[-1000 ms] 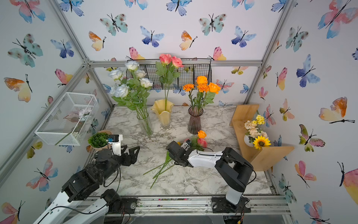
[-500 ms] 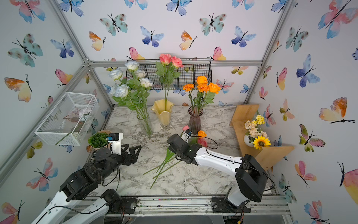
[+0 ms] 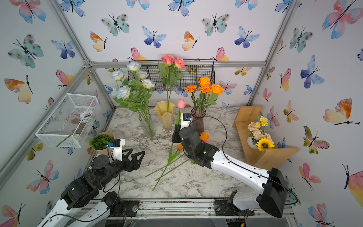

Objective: Arrange the flowers in different vases according to their colors
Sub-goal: Pick up the flower at the center of the board, then insert the flower into the vase.

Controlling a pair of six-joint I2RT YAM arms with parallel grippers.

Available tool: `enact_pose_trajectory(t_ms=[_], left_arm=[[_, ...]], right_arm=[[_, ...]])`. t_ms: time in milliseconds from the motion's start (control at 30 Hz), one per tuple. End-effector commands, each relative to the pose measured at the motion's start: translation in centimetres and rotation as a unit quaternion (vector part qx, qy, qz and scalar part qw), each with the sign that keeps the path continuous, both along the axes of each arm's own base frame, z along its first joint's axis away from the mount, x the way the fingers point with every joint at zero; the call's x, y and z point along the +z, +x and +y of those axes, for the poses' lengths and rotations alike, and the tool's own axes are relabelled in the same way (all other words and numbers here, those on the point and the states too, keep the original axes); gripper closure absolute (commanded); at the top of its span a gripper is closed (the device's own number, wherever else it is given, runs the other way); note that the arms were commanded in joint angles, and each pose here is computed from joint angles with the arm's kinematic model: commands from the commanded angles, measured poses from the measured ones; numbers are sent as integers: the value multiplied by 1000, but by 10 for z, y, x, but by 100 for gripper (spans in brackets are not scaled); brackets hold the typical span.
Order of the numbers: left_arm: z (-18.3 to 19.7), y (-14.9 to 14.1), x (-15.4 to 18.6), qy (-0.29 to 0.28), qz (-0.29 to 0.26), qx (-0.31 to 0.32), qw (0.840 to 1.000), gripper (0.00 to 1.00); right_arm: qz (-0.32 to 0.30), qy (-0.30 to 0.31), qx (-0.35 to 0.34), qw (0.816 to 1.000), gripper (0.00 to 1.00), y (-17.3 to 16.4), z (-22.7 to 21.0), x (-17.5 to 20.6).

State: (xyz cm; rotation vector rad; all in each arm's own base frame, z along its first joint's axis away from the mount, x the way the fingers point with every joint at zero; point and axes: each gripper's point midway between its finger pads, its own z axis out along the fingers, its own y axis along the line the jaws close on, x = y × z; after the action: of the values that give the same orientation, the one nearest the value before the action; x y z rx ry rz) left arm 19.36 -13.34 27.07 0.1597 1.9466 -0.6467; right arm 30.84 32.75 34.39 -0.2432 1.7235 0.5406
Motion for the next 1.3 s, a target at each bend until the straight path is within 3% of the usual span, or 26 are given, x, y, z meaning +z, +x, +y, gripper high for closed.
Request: enact_pose_trajectory(t_ms=[0, 67, 167, 467, 733, 967, 1267], left_arm=[[-6, -1, 4, -8, -7, -14, 1000, 6], [-7, 1, 2, -5, -4, -15, 1000, 1], [-7, 1, 1, -4, -3, -15, 1000, 1], [-2, 5, 4, 1, -8, -4, 1000, 1], [-16, 4, 4, 22, 2, -44, 999, 1], [-8, 2, 8, 12, -12, -28, 999, 1], [-3, 5, 10, 6, -22, -18, 1000, 1]], right_arm=[[-136, -47, -25, 989, 98, 14, 4, 63], [-174, -72, -40, 981, 98, 24, 11, 77], [-210, -82, -58, 973, 97, 41, 19, 94], [-220, -7, -70, 973, 98, 92, 7, 135], [-238, -2, -51, 970, 98, 116, 33, 157], [-236, -1, -44, 971, 98, 143, 59, 138], [-167, -17, -43, 985, 98, 176, 76, 46]])
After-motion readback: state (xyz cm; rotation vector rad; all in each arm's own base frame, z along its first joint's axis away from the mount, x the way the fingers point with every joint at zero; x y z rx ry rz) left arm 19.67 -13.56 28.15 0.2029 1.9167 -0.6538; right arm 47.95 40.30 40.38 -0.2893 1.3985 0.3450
